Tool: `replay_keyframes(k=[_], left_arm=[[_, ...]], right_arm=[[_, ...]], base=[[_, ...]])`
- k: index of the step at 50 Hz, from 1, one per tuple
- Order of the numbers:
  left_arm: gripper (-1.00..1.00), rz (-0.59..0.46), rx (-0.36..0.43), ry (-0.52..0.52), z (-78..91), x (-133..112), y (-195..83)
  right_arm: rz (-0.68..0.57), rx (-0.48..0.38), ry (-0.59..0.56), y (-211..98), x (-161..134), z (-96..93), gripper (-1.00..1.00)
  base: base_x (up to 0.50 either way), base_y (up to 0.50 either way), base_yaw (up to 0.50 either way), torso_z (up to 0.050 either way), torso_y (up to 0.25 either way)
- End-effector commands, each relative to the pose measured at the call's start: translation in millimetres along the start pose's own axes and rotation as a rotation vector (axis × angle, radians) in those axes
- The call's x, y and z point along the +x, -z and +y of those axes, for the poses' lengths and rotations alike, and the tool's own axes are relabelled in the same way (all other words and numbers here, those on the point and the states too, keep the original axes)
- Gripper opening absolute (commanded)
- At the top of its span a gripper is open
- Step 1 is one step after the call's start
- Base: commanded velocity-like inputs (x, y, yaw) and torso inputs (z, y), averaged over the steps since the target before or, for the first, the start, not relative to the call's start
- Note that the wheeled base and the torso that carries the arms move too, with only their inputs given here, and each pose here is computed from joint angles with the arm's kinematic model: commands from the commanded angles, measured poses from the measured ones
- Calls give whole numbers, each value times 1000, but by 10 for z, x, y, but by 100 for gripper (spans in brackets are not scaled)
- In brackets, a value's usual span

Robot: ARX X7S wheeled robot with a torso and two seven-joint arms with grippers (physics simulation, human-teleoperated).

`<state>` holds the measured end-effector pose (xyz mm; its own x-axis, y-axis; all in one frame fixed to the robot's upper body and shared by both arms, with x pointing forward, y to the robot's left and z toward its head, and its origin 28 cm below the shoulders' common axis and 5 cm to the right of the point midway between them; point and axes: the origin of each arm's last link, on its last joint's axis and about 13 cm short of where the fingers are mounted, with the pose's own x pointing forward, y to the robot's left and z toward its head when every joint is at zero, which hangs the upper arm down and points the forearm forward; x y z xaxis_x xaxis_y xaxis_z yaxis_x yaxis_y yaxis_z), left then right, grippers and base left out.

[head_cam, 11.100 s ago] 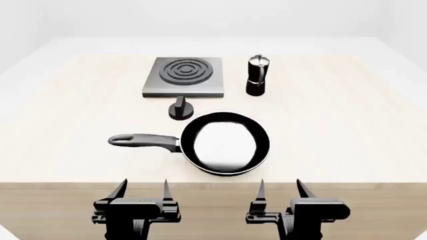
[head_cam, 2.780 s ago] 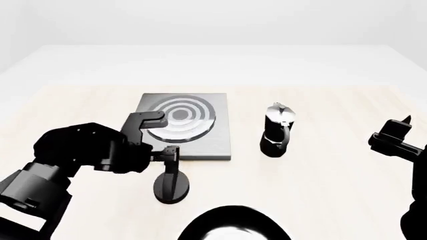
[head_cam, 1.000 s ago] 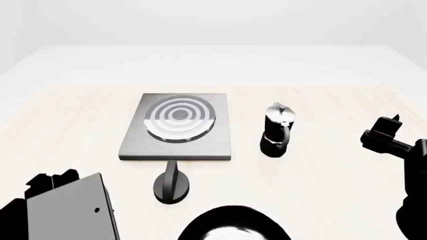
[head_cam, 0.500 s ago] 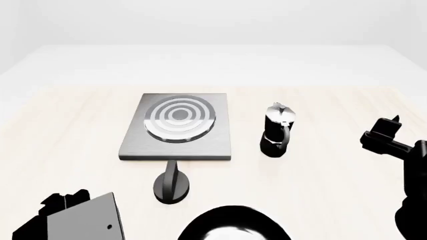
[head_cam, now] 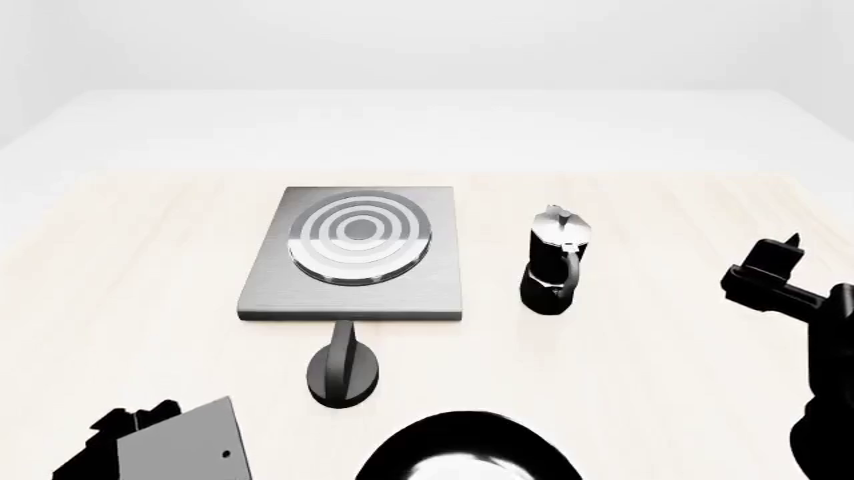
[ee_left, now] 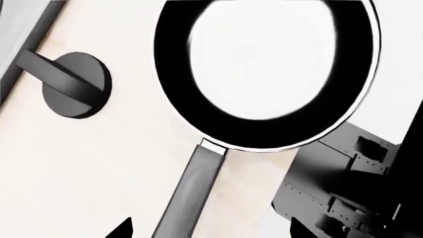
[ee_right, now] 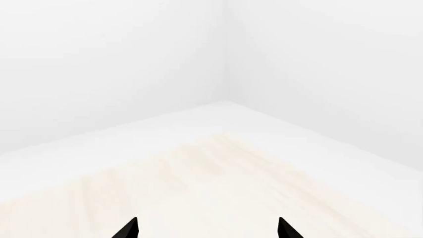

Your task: Turn on the stove and put the frying pan on it.

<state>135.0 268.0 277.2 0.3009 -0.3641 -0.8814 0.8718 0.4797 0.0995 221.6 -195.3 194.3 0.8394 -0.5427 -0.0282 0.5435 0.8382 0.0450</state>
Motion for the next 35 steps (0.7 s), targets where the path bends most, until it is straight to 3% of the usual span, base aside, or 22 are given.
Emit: replay_keyframes(k=[1,35], left_arm=[[100,16,-19,-2,35,35,51],[100,58,-84,-47,162,122,172]], right_arm=[[-4,3,0,-13,-2,3,100],[1,-1,4,27,-1,5,100]], base=[[0,0,0,0,0],[0,0,0,0,0]])
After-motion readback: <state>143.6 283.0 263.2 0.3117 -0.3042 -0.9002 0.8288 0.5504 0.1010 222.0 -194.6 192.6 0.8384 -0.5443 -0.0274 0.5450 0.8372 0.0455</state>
